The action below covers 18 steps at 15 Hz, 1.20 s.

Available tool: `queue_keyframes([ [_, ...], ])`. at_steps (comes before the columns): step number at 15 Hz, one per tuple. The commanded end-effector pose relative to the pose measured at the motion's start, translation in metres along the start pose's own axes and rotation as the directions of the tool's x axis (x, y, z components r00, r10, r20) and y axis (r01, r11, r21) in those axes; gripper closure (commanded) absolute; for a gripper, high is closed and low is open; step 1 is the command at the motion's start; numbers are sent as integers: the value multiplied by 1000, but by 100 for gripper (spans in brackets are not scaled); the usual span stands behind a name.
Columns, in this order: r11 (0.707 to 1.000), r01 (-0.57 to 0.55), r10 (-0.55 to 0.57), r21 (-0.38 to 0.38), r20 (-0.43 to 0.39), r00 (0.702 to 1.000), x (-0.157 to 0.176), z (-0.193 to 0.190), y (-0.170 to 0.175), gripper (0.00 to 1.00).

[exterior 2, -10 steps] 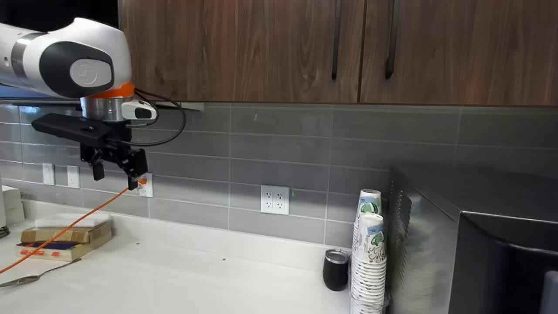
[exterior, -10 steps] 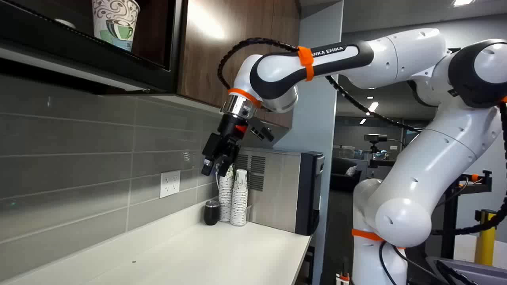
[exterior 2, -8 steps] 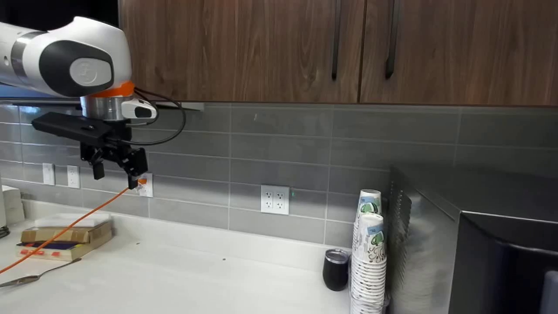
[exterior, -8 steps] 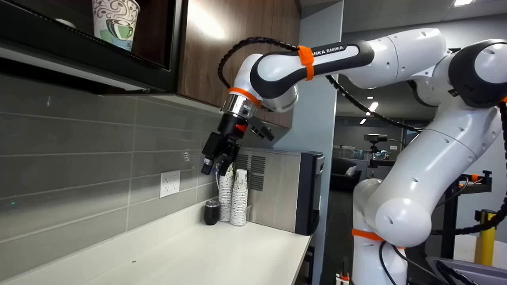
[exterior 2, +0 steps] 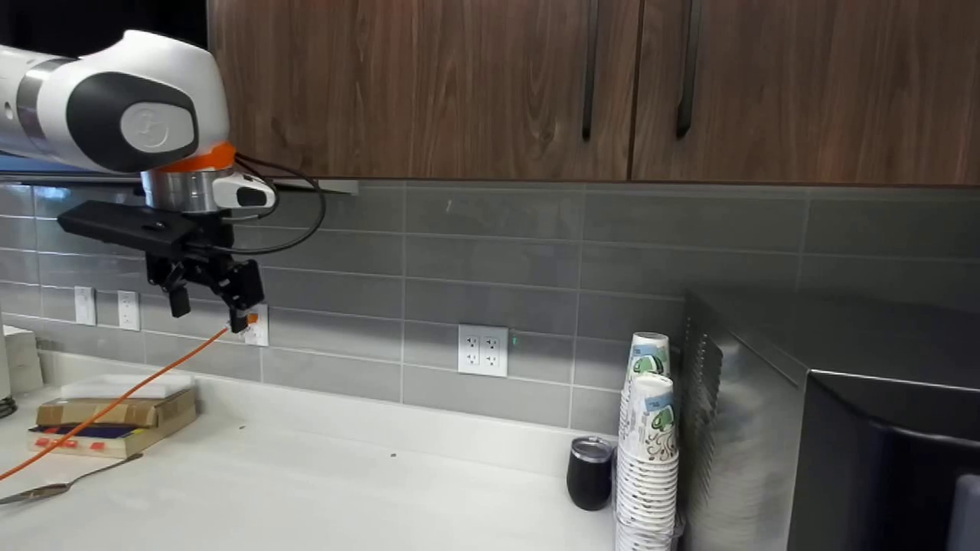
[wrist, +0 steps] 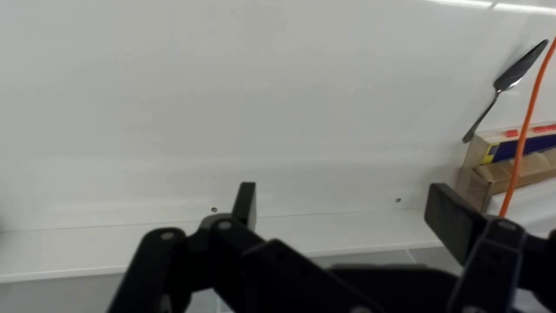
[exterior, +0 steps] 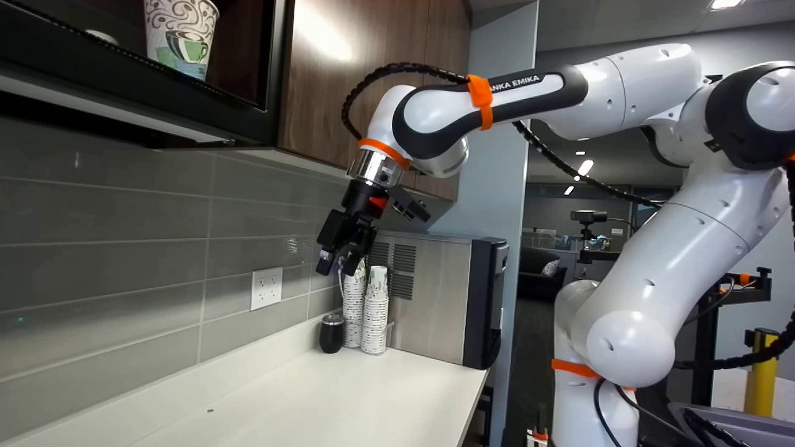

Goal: Open and close the top left cabinet door

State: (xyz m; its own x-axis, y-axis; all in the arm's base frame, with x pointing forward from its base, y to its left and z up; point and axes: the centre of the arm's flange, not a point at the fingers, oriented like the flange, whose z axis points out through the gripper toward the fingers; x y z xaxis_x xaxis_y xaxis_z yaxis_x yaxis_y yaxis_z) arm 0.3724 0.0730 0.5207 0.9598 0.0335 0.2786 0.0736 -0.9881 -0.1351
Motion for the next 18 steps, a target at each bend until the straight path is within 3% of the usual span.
queue_keyframes([
  [1, 989, -87, 71, -121, -126, 989, -36, -11, 8, 0],
  [5, 959, -197, 148, -201, -238, 960, -80, -46, 24, 0],
  [10, 898, -367, 246, -244, -413, 877, -118, -130, 40, 0],
  [13, 851, -457, 273, -260, -525, 807, -135, -179, 42, 0],
  [18, 754, -603, 273, -260, -711, 648, -142, -255, 64, 0],
])
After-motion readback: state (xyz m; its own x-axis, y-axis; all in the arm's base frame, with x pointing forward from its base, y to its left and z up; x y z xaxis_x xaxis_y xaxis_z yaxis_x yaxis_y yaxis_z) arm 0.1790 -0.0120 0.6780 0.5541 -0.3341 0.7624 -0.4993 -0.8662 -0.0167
